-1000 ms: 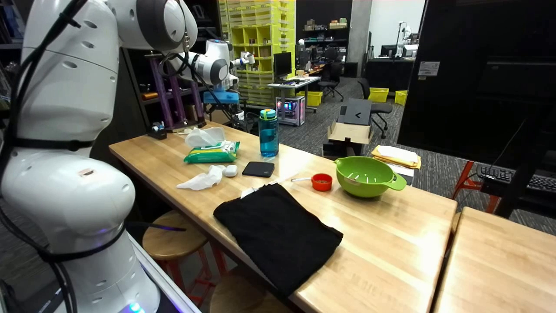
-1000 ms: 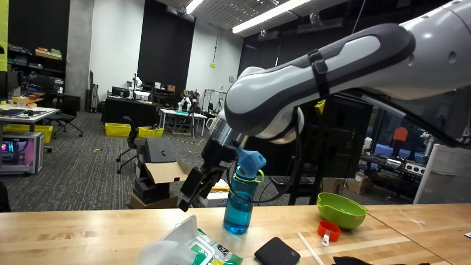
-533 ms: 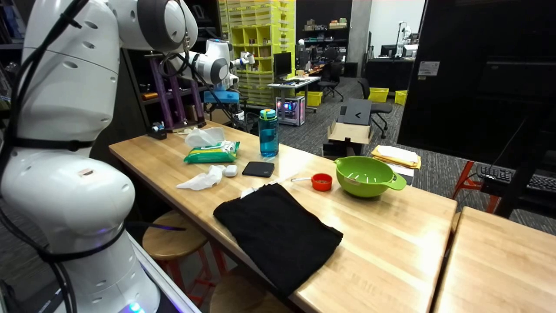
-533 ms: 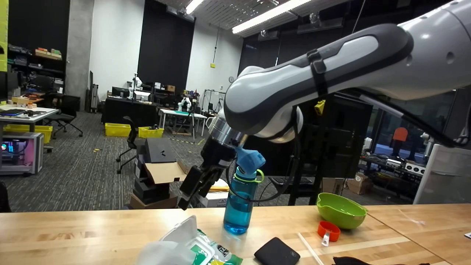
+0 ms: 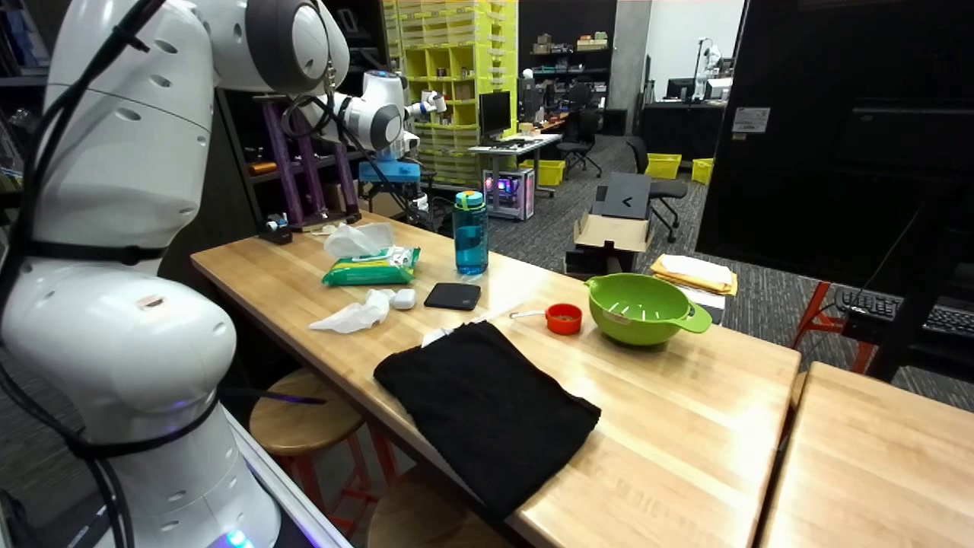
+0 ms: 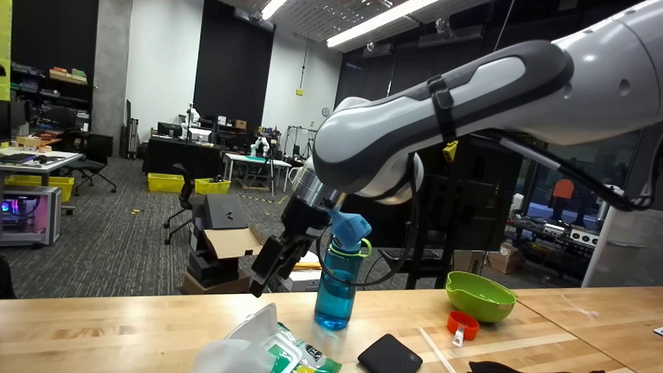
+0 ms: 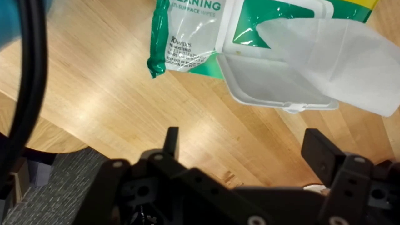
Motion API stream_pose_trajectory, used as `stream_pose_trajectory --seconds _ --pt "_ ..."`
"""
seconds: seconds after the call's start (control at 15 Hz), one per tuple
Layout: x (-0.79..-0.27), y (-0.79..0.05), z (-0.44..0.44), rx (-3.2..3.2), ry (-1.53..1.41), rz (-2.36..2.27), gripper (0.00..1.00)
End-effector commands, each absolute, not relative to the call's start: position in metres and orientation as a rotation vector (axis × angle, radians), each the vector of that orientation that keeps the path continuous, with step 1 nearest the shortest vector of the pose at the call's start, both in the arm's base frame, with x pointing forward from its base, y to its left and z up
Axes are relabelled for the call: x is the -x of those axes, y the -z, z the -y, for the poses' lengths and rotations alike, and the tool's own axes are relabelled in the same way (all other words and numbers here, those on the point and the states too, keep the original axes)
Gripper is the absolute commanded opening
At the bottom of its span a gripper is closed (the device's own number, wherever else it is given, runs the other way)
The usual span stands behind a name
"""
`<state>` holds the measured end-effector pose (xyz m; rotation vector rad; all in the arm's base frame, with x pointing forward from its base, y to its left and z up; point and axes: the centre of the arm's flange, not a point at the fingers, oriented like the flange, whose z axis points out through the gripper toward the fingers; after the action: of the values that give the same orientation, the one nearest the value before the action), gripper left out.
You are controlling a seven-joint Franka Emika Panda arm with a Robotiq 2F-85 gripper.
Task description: Close the green object completely
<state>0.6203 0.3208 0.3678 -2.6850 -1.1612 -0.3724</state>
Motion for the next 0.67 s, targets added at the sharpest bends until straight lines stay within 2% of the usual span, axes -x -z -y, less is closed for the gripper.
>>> stream_pose_trajectory --seconds 0.0,0.6 --pt "-0.644 -0.361 -0.335 2.653 0.424 1.224 1.00" --pt "-0.678 -0.336 -0.374 2.550 0.428 1.338 1.00"
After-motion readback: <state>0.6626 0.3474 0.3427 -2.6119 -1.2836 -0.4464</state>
